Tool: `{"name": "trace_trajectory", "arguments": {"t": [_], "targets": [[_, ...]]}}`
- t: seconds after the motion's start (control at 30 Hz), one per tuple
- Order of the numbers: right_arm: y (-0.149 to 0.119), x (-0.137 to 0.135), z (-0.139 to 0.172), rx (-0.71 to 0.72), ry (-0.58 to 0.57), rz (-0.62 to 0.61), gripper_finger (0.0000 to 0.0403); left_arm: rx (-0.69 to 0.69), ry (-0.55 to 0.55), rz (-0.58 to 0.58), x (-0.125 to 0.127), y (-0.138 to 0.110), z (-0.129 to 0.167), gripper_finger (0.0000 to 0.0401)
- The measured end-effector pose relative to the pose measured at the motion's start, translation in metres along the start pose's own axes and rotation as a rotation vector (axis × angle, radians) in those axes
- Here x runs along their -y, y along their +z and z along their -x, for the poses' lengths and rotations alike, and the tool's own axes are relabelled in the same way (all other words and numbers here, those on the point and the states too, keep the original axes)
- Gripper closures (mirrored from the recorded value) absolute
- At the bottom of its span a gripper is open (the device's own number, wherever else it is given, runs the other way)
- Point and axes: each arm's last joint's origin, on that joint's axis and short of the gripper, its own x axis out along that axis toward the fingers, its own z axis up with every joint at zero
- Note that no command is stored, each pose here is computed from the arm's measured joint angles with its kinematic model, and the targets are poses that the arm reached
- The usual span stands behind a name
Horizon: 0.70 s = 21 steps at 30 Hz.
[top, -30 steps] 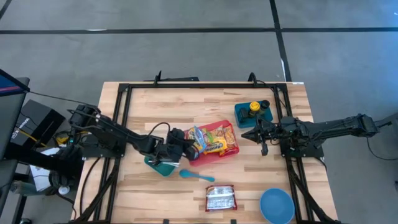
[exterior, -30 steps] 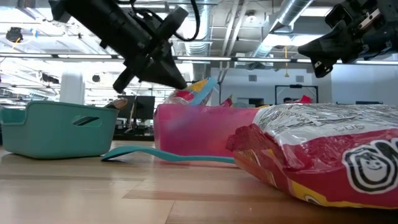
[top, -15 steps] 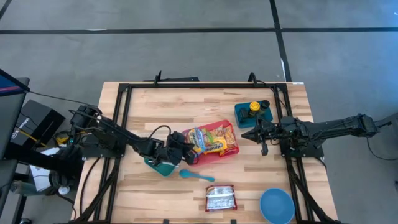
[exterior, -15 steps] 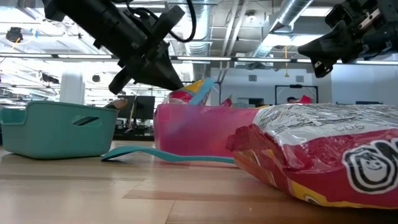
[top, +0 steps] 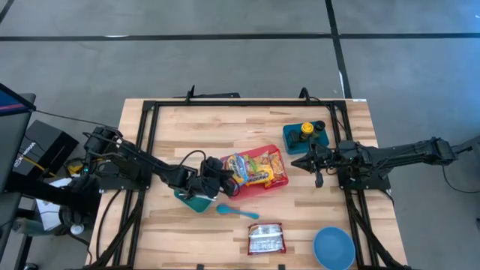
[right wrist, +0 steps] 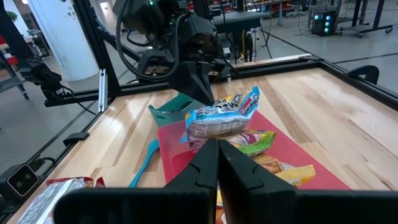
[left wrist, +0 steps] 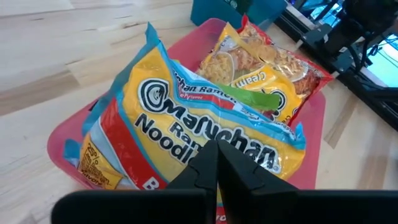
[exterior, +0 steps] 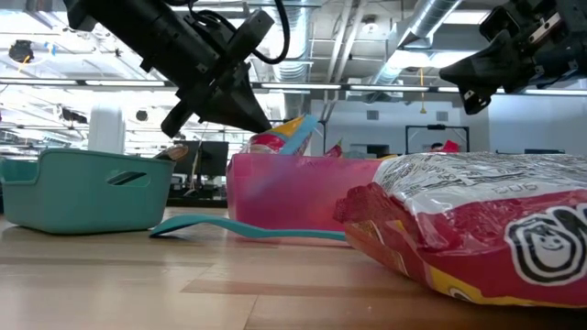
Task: Pick & Place Food Item
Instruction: Put the blue noodle pack into the red bin
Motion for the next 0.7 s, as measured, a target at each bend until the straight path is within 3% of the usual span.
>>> {"name": "trace_trajectory", "arguments": {"t": [0.7], "targets": [[0.0,0.0,0.0,0.0,0.0,0.0,0.0401,0.023,-0.052,0.007,0.005,0.013,0.016,0.0401]]}}
